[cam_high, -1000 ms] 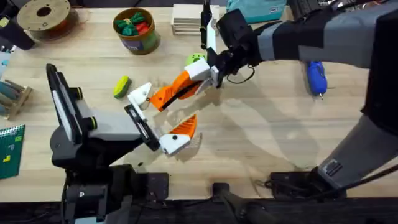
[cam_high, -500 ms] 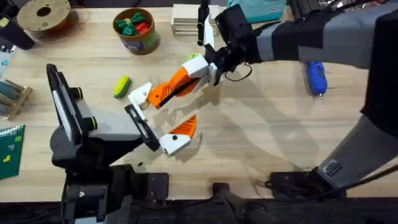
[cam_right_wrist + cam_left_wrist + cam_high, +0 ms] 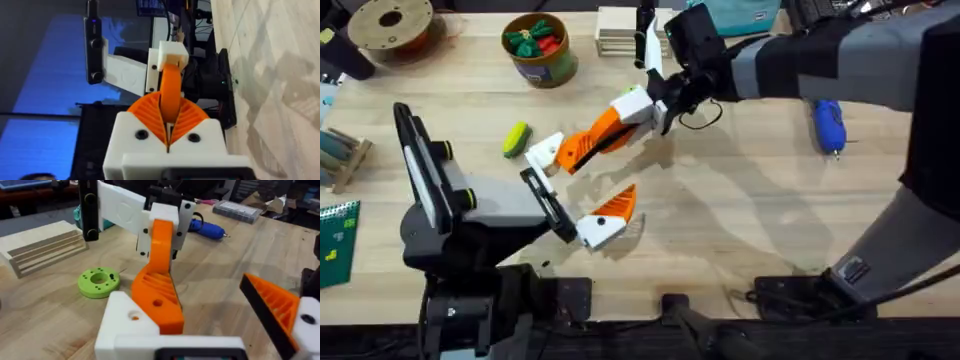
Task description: Pick up the gripper from the table and insert it into the empty holder that is missing its gripper. Then pick up a screw, insert it into the mounting hole, and use the screwdriver to tighten it. Finally, clean up the table by picking up the vegetable and placing it into the bucket.
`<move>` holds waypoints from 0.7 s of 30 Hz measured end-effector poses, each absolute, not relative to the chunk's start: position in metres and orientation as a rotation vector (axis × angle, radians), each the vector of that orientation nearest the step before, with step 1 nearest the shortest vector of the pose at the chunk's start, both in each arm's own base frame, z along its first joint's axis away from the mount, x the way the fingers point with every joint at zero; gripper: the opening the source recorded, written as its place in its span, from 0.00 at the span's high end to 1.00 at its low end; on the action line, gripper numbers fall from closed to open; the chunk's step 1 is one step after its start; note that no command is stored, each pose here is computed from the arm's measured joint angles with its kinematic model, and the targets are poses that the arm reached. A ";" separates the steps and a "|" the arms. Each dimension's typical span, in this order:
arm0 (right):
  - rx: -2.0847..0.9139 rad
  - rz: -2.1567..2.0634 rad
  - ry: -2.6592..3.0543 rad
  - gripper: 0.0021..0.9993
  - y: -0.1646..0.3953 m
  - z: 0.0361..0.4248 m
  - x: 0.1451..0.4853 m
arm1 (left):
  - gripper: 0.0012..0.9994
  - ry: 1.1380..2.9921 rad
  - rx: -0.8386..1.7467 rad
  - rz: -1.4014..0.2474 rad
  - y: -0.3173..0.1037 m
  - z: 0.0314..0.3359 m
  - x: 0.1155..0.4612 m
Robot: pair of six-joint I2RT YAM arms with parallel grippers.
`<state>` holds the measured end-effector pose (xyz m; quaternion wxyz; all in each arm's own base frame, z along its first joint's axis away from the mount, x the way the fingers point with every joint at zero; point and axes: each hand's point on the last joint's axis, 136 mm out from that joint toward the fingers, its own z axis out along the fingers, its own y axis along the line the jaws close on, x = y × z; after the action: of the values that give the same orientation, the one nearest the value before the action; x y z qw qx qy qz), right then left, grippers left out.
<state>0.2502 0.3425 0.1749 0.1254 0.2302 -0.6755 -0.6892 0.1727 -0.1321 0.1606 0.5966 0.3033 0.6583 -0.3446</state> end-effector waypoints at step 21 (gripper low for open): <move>0.674 -1.979 -1.991 0.99 0.351 0.172 0.247 | 0.01 1.530 0.699 -0.793 -0.131 0.161 0.174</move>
<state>0.2470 0.3509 0.1722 0.1267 0.2316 -0.6841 -0.6799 0.1738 -0.1314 0.1605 0.5979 0.3012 0.6595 -0.3419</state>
